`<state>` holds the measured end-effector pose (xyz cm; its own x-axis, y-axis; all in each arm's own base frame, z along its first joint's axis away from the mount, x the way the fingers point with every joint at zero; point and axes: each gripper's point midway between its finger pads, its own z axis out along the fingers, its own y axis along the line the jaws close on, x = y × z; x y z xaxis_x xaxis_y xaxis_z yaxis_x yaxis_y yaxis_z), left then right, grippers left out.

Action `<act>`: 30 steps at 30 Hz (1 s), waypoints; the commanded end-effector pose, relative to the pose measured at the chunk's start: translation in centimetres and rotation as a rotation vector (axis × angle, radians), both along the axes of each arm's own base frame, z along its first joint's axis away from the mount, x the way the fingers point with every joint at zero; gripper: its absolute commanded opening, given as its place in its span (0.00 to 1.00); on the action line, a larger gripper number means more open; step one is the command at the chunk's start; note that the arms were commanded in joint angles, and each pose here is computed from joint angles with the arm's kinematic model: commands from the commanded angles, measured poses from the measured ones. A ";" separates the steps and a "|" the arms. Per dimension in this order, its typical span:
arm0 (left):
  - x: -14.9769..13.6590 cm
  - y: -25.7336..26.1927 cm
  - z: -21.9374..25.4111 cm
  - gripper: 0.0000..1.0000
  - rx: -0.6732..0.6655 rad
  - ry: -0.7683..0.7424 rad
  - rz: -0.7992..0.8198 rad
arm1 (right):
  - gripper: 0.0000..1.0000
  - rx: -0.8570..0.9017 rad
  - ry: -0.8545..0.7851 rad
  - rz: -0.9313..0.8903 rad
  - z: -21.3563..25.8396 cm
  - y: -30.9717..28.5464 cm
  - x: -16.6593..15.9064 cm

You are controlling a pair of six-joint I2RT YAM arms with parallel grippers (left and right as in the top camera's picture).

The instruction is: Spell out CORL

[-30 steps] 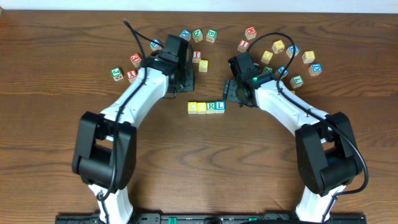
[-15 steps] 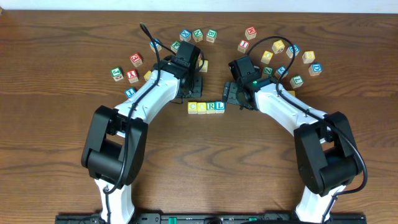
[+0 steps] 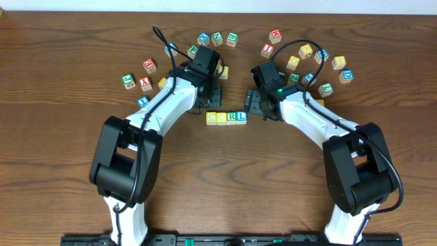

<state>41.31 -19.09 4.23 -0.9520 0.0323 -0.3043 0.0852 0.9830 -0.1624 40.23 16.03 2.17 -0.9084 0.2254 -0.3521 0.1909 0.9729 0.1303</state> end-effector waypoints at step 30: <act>-2.1 -0.8 -1.6 0.07 0.068 0.042 -0.044 | 0.86 -0.001 -0.025 -0.015 1.0 -0.2 0.2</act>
<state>39.62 -20.66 3.72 -0.9550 0.0893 -0.2830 0.1314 0.9823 -0.1334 40.23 16.03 2.17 -0.9083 0.2258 -0.3521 0.1913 0.9728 0.1305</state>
